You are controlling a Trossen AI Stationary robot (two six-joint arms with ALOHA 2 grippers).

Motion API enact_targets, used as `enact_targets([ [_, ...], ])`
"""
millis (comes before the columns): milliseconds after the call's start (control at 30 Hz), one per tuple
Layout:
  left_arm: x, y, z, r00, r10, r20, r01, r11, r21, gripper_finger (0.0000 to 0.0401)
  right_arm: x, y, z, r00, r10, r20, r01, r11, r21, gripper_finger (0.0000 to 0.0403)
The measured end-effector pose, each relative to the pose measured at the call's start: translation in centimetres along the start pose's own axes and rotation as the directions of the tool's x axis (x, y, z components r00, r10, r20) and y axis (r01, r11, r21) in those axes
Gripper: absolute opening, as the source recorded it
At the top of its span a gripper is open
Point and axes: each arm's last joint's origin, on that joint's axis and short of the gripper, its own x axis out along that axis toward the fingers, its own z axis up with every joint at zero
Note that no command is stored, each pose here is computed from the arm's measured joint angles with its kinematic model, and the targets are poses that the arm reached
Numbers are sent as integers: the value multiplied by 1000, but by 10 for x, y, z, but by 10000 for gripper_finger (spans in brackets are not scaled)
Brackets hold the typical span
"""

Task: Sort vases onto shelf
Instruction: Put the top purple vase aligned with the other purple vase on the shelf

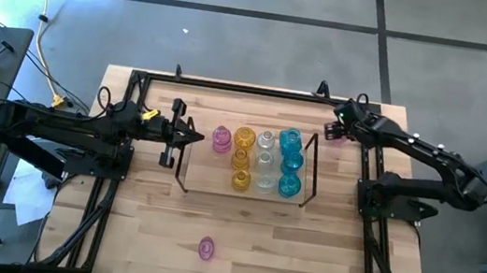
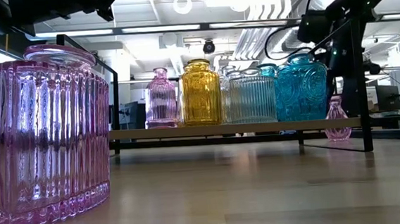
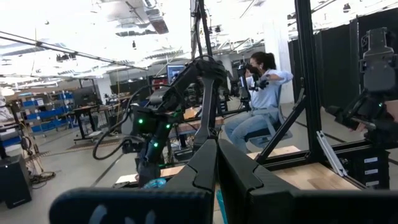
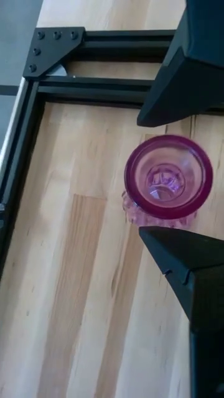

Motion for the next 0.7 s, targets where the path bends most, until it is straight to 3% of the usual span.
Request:
enact_targets([
  [200, 0, 0, 0, 1000, 0, 0, 0, 1000, 0, 7, 11, 5, 0, 999, -25, -25, 25, 1000, -18, 230],
  [467, 0, 0, 0, 1000, 0, 0, 0, 1000, 0, 7, 12, 6, 1, 999, -28, -22, 27, 999, -42, 130],
  [700, 0, 0, 0, 1000, 0, 0, 0, 1000, 0, 7, 10, 7, 0, 1000, -14, -21, 12, 997, -76, 126],
])
